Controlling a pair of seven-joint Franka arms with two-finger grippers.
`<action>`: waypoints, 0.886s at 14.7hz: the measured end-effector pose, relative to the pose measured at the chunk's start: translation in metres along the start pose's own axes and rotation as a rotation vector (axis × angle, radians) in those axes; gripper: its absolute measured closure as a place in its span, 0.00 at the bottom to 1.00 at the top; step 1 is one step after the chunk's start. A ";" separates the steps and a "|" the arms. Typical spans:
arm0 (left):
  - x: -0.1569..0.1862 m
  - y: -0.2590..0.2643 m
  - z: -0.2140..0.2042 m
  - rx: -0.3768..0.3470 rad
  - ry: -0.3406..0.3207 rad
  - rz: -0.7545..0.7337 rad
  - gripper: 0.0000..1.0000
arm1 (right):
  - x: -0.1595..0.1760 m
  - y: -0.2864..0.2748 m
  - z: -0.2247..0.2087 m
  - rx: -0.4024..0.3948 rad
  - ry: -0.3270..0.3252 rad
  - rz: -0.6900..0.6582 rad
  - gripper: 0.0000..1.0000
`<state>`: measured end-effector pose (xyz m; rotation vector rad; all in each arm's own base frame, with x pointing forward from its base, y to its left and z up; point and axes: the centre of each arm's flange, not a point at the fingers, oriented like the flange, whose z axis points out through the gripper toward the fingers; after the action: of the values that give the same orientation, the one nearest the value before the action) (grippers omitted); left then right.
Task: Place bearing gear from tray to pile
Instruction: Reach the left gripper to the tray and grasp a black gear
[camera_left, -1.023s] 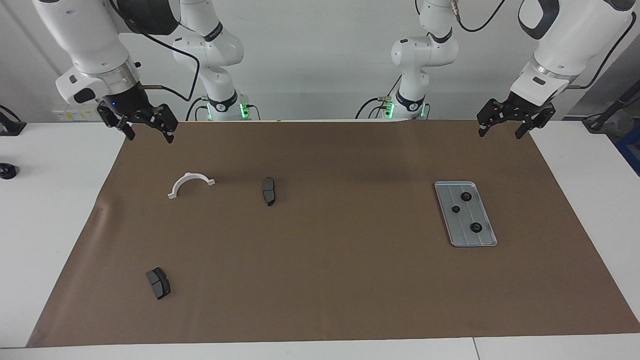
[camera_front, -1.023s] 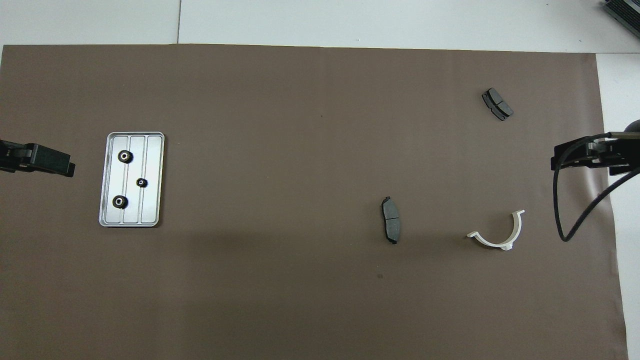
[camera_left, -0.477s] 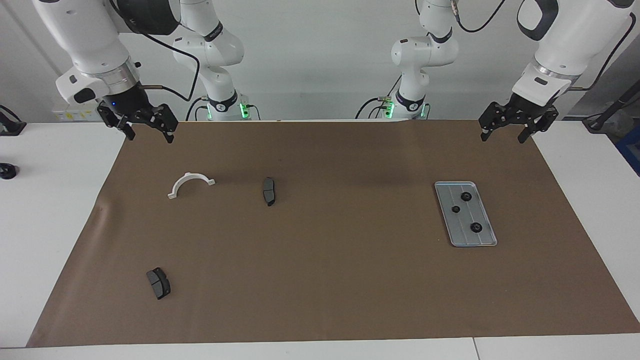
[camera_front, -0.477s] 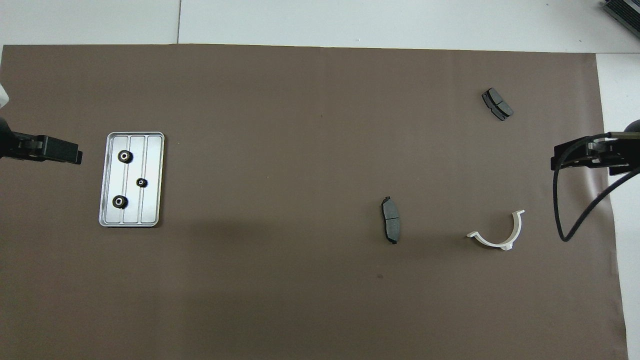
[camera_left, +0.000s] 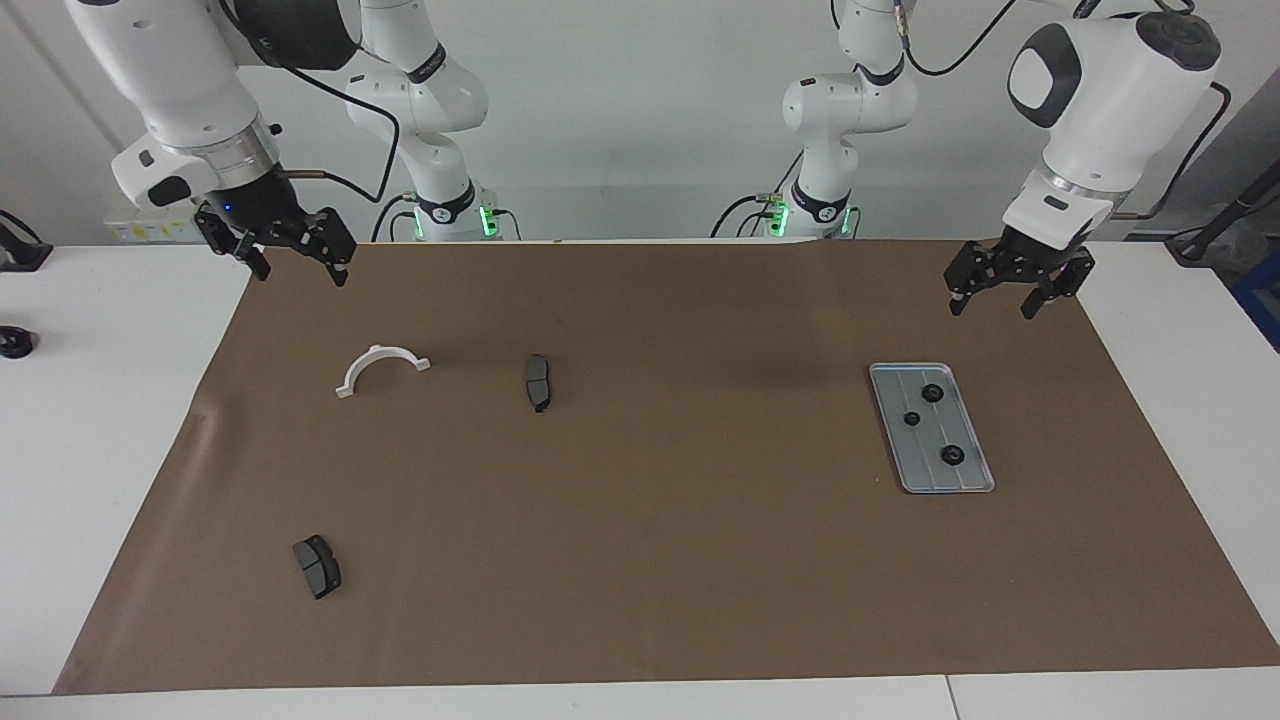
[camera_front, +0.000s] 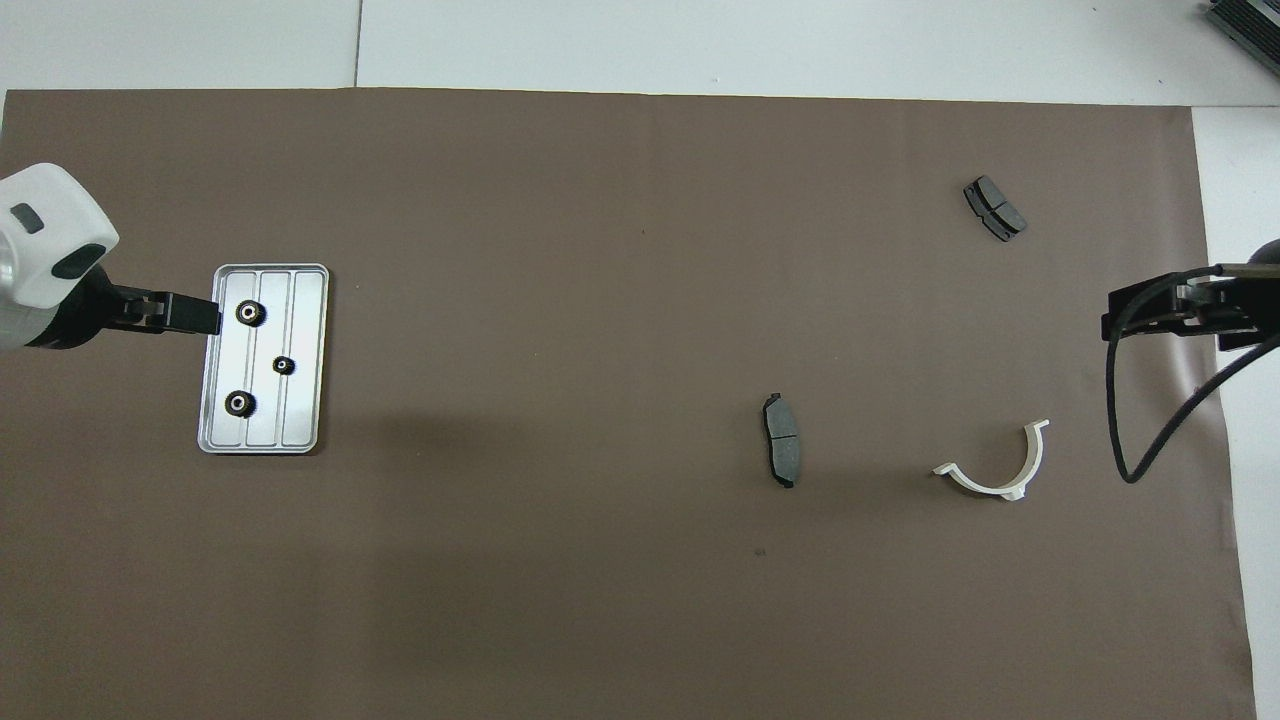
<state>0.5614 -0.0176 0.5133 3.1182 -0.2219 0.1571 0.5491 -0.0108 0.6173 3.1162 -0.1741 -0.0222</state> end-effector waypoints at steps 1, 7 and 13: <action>-0.002 0.000 0.015 0.001 0.008 0.000 0.00 | 0.000 0.000 0.000 0.000 0.000 0.000 0.00; -0.015 0.000 0.106 0.010 0.071 -0.003 0.00 | 0.000 0.000 0.000 0.000 0.000 0.000 0.00; -0.018 -0.002 0.176 0.009 0.080 -0.006 0.00 | 0.000 0.000 0.000 0.000 0.000 0.000 0.00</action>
<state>0.5617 -0.0166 0.3369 3.1137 -0.2104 0.2822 0.5491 -0.0107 0.6173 3.1162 -0.1741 -0.0221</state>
